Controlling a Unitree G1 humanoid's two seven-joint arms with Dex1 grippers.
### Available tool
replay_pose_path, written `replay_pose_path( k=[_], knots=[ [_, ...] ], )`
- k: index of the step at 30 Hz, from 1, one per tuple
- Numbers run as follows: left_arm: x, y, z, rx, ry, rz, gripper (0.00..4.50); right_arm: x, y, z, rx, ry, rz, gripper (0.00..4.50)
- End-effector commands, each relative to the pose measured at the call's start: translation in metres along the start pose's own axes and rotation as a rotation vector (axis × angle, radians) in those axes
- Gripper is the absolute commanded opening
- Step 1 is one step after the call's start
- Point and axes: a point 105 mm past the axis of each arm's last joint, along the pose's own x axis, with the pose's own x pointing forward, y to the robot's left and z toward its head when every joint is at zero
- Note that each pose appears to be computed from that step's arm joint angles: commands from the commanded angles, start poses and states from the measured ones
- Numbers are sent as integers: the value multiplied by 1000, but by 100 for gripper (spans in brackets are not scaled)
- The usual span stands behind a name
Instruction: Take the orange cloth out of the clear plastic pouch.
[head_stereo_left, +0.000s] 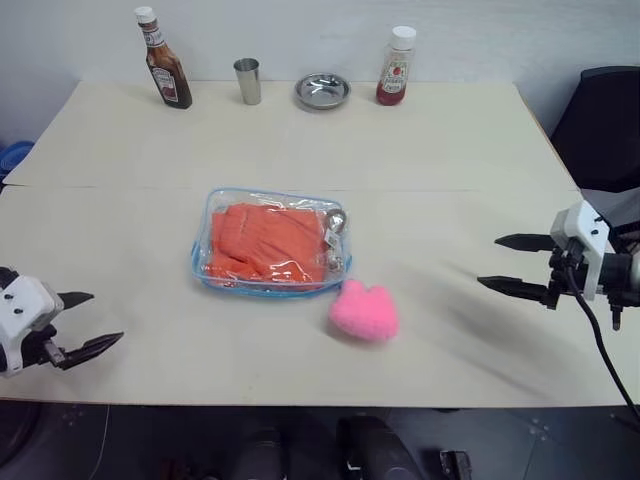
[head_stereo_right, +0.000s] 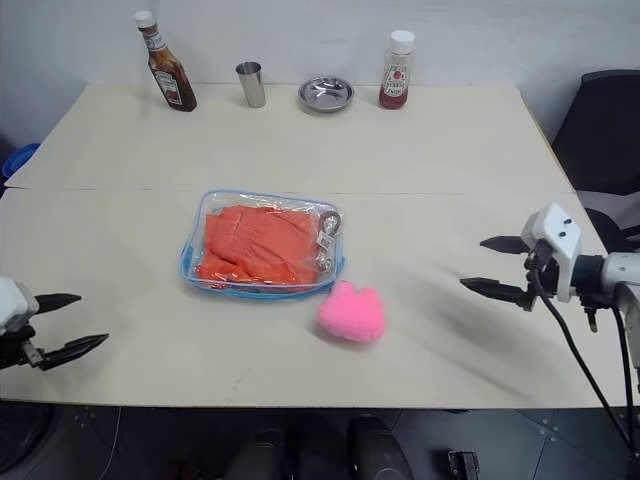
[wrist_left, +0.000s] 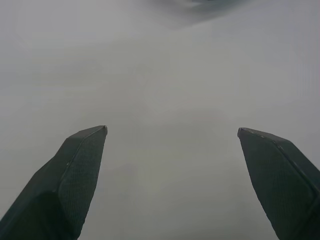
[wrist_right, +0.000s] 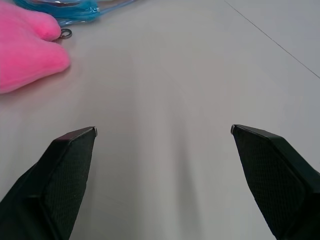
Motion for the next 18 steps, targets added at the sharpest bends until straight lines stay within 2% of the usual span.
replay_pose_path(
  k=[1, 10, 18],
  knots=[
    [-1, 1, 7, 41, -14, -2, 445, -9, -4, 13, -37, -24, -33, 450],
    [1, 8, 11, 14, -12, 35, 445, -3, -5, 11, -45, -36, -57, 450],
    [11, 6, 27, -35, -84, 28, 445, 1, -2, 9, -44, -41, -73, 450]
  ],
)
